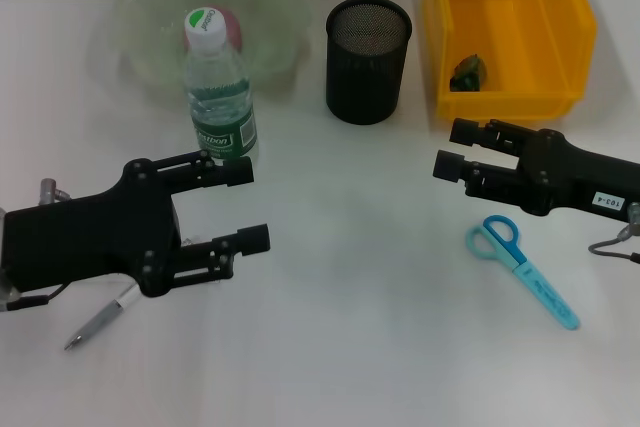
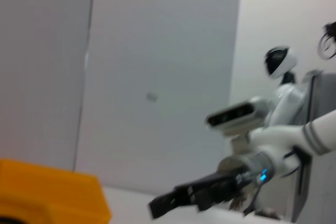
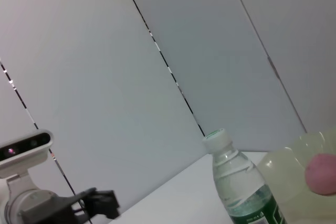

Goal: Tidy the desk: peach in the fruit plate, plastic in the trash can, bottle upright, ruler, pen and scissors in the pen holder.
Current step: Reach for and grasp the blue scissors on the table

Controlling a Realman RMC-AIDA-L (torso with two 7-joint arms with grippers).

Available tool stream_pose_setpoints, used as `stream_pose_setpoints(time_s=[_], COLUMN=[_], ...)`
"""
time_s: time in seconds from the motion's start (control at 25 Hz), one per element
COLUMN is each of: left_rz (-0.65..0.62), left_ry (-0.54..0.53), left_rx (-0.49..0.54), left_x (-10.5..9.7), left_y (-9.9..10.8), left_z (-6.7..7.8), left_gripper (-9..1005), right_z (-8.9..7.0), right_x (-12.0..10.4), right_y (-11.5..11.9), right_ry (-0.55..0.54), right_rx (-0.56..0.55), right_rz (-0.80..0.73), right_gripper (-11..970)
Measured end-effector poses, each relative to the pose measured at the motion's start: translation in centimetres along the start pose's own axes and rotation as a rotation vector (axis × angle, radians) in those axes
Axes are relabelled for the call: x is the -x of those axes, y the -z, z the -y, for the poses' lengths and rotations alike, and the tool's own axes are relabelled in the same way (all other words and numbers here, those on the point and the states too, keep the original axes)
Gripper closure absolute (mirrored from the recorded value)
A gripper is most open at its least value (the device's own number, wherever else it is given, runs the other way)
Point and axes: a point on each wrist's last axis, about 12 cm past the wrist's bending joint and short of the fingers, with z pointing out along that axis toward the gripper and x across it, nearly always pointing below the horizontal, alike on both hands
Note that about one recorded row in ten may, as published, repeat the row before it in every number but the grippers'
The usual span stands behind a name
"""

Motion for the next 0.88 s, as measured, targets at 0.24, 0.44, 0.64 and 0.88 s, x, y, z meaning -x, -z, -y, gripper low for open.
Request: stream_pose_setpoints(time_s=[0.24,0.44,0.64,0.88], left_rz=[-0.045,-0.05,-0.048,-0.043], left_ry=[0.004,0.025,0.032,0.041], left_rx=[0.039,0.055,0.076,0.09], left_x=[-0.3,-0.3,-0.5,-0.6], left_y=[-1.1,-2.0,-2.1,-1.8], left_z=[-1.3,-2.2,-2.3,-2.2], left_gripper=[311,312,312,313], right_z=[-0.1,-0.4,-0.2,0.3], right_x=[-0.3,-0.4,0.1,1.7], right_y=[0.1,0.1,1.0,1.3], right_ry=[-0.005,-0.005,0.013,0.029], right_rx=[0.001,0.021,0.003,-0.011], right_rz=[-0.001,-0.003,0.003,-0.002], right_gripper=[208,208,208,209])
